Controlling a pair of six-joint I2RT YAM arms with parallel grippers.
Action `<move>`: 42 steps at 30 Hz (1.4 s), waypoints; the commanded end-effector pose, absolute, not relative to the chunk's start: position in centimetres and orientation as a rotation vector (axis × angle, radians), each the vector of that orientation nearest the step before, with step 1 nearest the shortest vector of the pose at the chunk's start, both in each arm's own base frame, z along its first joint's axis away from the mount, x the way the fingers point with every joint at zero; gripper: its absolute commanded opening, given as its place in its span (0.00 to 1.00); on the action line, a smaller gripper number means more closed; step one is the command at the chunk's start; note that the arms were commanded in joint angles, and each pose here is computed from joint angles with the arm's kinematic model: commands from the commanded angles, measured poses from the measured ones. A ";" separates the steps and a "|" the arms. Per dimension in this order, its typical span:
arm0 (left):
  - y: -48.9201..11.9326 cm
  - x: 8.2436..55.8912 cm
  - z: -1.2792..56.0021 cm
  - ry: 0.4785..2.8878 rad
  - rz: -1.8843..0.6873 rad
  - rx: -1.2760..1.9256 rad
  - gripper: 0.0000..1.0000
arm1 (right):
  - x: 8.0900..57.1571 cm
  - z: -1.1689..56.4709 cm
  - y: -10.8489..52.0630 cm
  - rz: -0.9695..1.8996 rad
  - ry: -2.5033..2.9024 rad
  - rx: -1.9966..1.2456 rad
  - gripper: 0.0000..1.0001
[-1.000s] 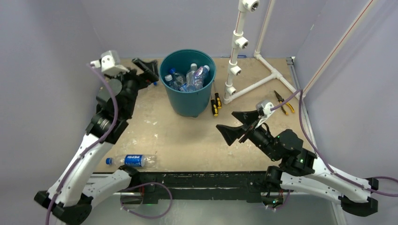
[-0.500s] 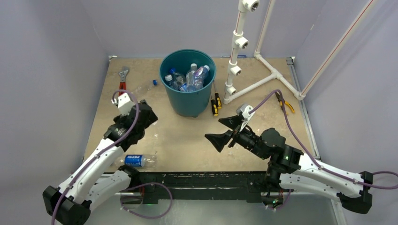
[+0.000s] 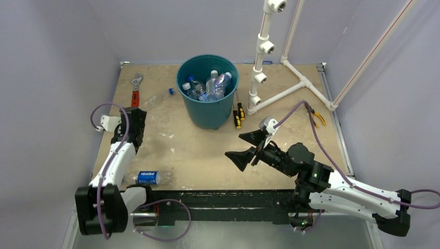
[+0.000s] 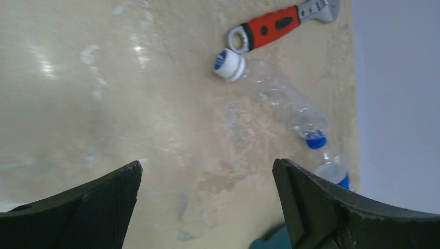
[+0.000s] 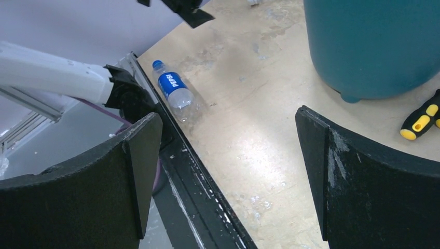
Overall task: Put the plastic bottles in the bin
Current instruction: Pick up the plastic bottle at the center of the board.
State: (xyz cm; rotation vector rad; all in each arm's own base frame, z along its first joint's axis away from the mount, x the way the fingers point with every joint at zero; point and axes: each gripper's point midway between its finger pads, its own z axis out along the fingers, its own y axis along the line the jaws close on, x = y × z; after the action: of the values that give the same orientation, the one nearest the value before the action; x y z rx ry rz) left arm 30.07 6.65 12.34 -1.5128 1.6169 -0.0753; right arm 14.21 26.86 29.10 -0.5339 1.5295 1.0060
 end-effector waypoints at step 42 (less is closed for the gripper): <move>5.7 48.8 6.5 1.363 -0.471 -1.759 0.44 | 14.1 29.8 26.8 1.024 1.528 -0.516 0.99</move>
State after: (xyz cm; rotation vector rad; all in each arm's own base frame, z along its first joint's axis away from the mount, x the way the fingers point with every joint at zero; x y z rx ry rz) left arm 47.67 5.65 5.86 -1.7652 1.3839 -0.4375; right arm 13.89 27.22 28.38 -0.5522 1.5582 1.0212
